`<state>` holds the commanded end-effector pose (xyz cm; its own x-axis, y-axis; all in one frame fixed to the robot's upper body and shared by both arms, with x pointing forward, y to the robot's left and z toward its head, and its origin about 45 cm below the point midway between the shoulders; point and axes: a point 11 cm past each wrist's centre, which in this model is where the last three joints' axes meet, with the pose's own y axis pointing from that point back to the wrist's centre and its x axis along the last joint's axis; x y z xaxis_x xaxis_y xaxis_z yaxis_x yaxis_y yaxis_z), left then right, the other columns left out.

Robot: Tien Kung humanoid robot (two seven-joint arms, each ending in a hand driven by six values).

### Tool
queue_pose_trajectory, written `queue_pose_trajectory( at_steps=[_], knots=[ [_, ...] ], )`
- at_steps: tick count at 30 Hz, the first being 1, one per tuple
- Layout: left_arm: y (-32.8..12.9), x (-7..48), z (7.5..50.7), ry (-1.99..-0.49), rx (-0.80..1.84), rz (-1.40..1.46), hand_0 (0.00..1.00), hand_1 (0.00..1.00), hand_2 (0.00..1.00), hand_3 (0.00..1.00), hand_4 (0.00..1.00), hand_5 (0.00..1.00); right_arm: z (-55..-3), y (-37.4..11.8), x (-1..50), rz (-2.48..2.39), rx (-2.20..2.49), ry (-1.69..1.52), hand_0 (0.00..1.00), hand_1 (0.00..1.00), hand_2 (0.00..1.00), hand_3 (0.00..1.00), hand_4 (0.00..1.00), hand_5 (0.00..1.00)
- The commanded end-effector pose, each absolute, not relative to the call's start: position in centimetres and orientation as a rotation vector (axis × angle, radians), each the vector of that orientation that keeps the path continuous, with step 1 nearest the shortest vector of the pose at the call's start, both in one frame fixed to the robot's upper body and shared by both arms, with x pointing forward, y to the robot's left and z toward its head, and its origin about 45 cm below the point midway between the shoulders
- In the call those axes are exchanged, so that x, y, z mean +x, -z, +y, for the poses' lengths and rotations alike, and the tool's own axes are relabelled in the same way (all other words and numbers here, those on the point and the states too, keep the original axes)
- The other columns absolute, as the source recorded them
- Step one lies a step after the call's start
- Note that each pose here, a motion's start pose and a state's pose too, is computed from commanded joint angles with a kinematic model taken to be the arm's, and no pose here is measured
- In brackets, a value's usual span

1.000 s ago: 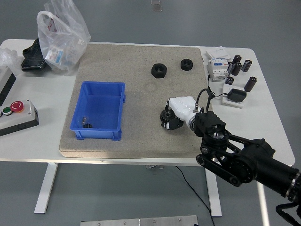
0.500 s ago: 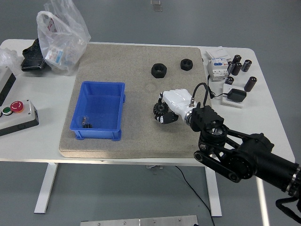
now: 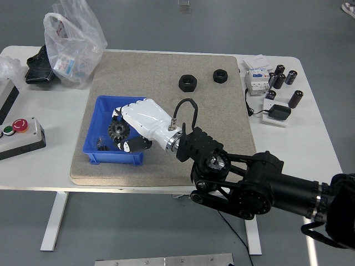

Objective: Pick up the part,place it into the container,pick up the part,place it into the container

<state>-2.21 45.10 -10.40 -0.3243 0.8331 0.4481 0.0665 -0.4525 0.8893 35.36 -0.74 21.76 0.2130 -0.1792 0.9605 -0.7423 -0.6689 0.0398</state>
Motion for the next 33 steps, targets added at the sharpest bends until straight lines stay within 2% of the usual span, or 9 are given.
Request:
queue_pose_trajectory(
  at_steps=[4,5,10,11,16,17,22,23,33],
  knots=[
    [10.4,-2.2,45.1,-1.831,1.365,1.184,0.655,0.632,0.612,0.689,0.662,0.237,-0.7,-21.0,35.3,-0.861,2.01,-1.443,0.31,0.449,0.271,0.525,0.319,0.002],
    [10.4,-2.1,45.1,-1.831,1.365,1.183,0.655,0.632,0.612,0.689,0.662,0.238,-0.8,-20.8,35.4,-0.863,2.009,-1.435,0.333,0.475,0.397,0.57,0.343,0.002],
    [10.4,-1.9,45.1,-1.834,1.361,1.176,0.655,0.632,0.612,0.689,0.662,0.238,-1.4,-20.1,35.9,-0.887,2.013,-1.391,0.333,0.475,0.397,0.57,0.343,0.002],
    [10.4,-1.9,45.1,-1.834,1.361,1.175,0.655,0.632,0.612,0.688,0.663,0.239,-1.5,-20.1,35.9,-0.893,2.015,-1.385,0.361,0.541,0.631,0.657,0.399,0.195],
    [10.4,-1.9,45.1,-1.834,1.359,1.175,0.655,0.632,0.612,0.688,0.663,0.239,-1.6,-20.0,36.0,-0.898,2.014,-1.371,0.361,0.541,0.631,0.657,0.399,0.195],
    [10.4,-1.8,45.1,-1.835,1.358,1.175,0.655,0.632,0.612,0.688,0.662,0.239,-1.6,-19.9,35.9,-0.896,2.013,-1.369,0.385,0.614,0.749,0.743,0.523,0.198],
    [10.4,-1.7,45.1,-1.837,1.356,1.172,0.655,0.632,0.612,0.688,0.662,0.239,-1.6,-19.7,35.9,-0.879,1.999,-1.363,0.385,0.614,0.749,0.743,0.523,0.198],
    [10.4,-1.7,45.2,-1.838,1.356,1.172,0.654,0.632,0.612,0.688,0.661,0.239,-1.6,-19.6,35.9,-0.875,1.996,-1.363,0.398,0.629,0.774,0.826,0.761,0.329],
    [10.3,-1.8,45.3,-1.838,1.36,1.169,0.654,0.632,0.612,0.689,0.662,0.237,-2.6,-20.1,36.7,-0.932,1.967,-1.343,0.392,0.633,0.779,0.829,0.778,0.322]
  ],
)
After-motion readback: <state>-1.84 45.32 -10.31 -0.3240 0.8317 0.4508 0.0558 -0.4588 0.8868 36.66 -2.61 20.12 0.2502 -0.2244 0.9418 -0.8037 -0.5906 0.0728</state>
